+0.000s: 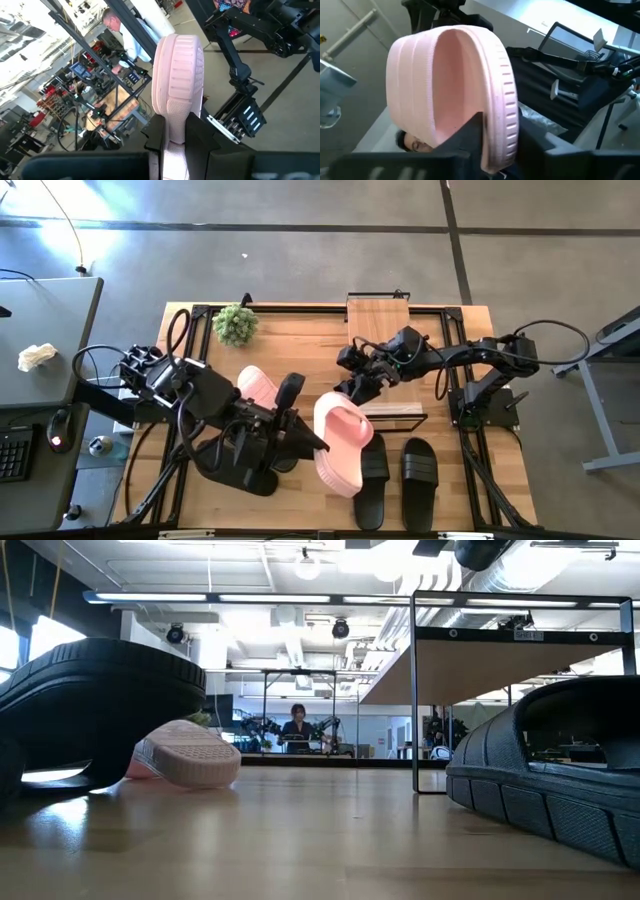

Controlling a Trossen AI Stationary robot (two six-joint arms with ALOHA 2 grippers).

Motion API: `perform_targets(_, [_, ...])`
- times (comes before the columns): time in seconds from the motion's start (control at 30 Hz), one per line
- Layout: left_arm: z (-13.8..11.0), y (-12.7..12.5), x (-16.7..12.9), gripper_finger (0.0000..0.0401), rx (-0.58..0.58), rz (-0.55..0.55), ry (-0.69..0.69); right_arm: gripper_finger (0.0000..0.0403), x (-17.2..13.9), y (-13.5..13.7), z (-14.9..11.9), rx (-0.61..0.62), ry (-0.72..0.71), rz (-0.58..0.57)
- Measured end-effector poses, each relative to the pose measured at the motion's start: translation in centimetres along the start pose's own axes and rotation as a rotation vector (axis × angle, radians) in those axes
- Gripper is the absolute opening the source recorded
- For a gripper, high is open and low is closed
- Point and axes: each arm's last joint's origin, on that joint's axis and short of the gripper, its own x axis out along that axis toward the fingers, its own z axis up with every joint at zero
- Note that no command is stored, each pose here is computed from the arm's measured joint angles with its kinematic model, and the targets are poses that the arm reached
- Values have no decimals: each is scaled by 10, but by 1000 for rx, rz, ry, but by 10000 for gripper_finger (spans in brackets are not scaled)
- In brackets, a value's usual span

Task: Pick and place slides into the shelf
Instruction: Put the pink slipper under the shelf

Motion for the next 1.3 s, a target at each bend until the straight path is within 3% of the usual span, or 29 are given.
perform_targets(0.17, [0,1,0,77,-66,22,12,12,1,0,-1,-17,8,1])
perform_targets(0.5, [-3,2,-1,168,-254,119,83,6,0,0,-1,-21,17,2])
perform_targets(0.67, [-8,1,-10,196,-354,104,159,5,0,0,-1,-20,18,2])
perform_targets(1.0, [-10,8,-55,213,-779,77,237,5,-13,0,8,-67,14,-23])
perform_targets(1.3, [-19,11,-84,214,-1057,208,353,5,-45,21,23,-180,-40,-76])
